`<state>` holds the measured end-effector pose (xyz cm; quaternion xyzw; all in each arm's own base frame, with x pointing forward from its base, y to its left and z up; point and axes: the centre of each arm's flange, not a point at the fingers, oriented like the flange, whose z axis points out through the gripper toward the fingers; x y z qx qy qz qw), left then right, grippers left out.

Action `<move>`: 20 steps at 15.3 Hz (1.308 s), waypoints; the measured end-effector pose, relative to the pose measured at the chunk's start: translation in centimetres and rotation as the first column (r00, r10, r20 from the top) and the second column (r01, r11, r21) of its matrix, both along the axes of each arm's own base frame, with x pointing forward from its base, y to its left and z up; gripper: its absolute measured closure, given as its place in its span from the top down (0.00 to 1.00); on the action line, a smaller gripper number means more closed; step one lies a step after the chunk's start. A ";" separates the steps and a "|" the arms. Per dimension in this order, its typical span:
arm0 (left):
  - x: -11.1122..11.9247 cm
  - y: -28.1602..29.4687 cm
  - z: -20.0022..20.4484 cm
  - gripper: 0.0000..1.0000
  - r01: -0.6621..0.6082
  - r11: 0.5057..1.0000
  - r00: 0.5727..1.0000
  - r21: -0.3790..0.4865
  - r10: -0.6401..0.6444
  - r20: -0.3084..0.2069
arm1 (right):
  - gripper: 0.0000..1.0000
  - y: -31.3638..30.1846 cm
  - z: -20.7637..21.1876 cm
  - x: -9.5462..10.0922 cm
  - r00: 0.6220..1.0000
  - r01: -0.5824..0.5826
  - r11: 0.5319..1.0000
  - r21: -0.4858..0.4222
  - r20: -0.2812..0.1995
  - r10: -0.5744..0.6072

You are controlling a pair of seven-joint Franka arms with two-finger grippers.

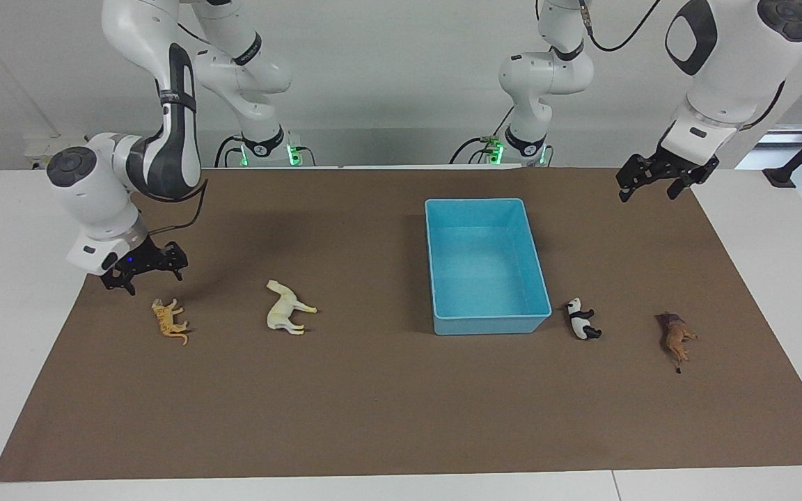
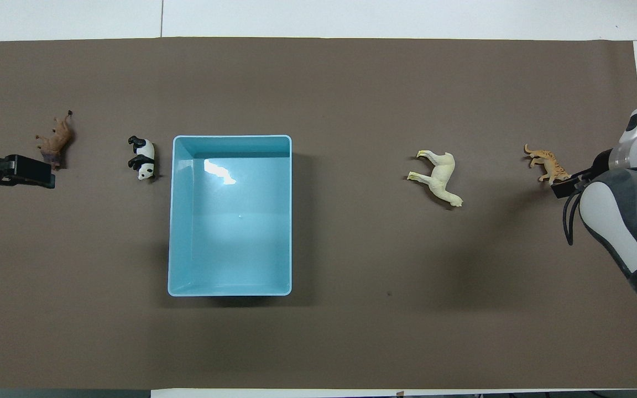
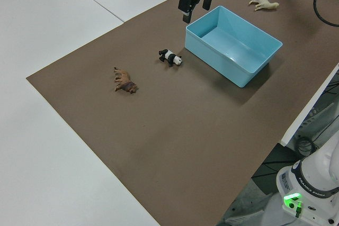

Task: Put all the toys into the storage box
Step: 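Reach the panda with the left gripper while the right gripper reaches the deer, then grasp the panda with the left gripper while the right gripper grasps the deer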

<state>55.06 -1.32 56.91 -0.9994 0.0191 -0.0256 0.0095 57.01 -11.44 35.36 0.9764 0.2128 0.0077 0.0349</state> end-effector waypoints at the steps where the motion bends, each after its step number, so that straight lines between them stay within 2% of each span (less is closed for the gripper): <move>1: 0.4 -0.2 -2.1 1.00 0.003 1.000 0.999 -0.001 -0.003 0.032 | 1.00 -0.1 -0.6 0.1 1.000 -0.029 1.000 -0.003 0.004 0.029; 4: 2.0 -1.7 -8.8 1.00 0.020 1.000 0.999 -0.003 -0.020 0.049 | 1.00 -0.6 -2.5 0.5 0.996 -0.083 0.996 -0.010 0.009 0.083; 7: 4.0 -2.7 -14.6 1.00 -0.005 1.000 0.999 -0.007 0.005 0.051 | 1.00 -0.9 -3.8 0.6 0.995 -0.098 0.995 -0.008 -0.007 0.098; 8: 4.2 -3.0 -16.4 1.00 -0.018 1.000 0.999 -0.008 0.019 0.044 | 1.00 -0.8 -4.2 0.7 0.994 -0.105 0.994 -0.008 -0.011 0.105; 10: 3.7 -3.6 -19.6 1.00 -0.026 1.000 0.998 -0.012 0.027 0.061 | 1.00 -0.9 -4.8 0.9 0.989 -0.146 0.989 -0.013 -0.005 0.146; 13: 2.8 -4.0 -22.3 1.00 -0.039 0.999 0.996 -0.019 0.040 0.078 | 1.00 -1.0 -5.1 1.3 0.985 -0.170 0.985 -0.021 0.012 0.171; 17: 3.0 -5.5 -25.2 1.00 -0.053 0.998 0.995 -0.025 0.055 0.081 | 1.00 -1.0 -5.9 1.6 0.985 -0.172 0.985 -0.025 0.024 0.173; 20: 3.2 -5.9 -26.9 1.00 -0.055 0.998 0.995 -0.026 0.057 0.082 | 0.99 -1.0 -6.4 1.7 0.990 -0.135 0.991 0.009 0.039 0.134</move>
